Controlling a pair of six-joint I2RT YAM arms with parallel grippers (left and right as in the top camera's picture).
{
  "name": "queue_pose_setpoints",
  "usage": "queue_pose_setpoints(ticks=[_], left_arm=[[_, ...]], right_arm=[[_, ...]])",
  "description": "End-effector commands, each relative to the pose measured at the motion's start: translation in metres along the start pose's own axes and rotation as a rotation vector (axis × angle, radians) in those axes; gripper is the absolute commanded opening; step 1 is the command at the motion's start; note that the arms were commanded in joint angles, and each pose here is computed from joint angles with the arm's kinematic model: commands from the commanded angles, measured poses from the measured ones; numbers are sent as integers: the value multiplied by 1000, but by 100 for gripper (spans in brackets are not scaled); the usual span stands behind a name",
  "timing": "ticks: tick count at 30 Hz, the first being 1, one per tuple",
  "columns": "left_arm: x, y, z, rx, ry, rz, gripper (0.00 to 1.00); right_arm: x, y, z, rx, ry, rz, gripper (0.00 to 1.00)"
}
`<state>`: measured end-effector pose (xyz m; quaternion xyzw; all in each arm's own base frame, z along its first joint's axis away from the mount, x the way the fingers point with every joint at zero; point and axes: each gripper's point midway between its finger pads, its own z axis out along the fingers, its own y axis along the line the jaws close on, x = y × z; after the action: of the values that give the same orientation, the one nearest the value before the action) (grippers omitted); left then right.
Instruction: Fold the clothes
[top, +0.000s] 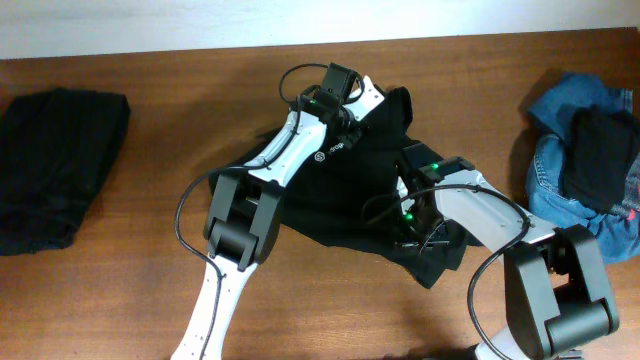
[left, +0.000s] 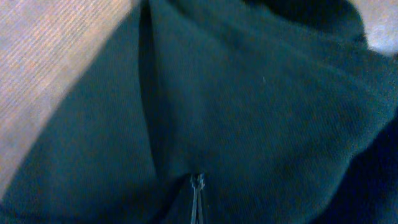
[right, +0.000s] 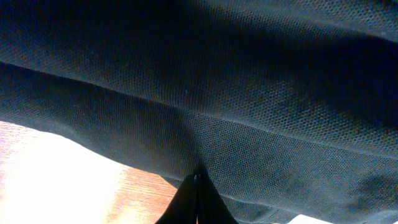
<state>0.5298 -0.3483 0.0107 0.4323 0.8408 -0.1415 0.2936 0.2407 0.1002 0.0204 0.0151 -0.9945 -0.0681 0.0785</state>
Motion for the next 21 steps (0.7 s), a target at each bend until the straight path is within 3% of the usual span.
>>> queue_pose_setpoints(ticks=[1, 9, 21], left_arm=[[16, 17, 15, -85, 40, 12, 0], [29, 52, 25, -148, 16, 12, 0], [67, 155, 11, -288, -45, -97, 0]], right_arm=[[2, -3, -4, 24, -20, 4, 5], [2, -3, -4, 24, -19, 4, 6], [3, -3, -4, 25, -16, 4, 7]])
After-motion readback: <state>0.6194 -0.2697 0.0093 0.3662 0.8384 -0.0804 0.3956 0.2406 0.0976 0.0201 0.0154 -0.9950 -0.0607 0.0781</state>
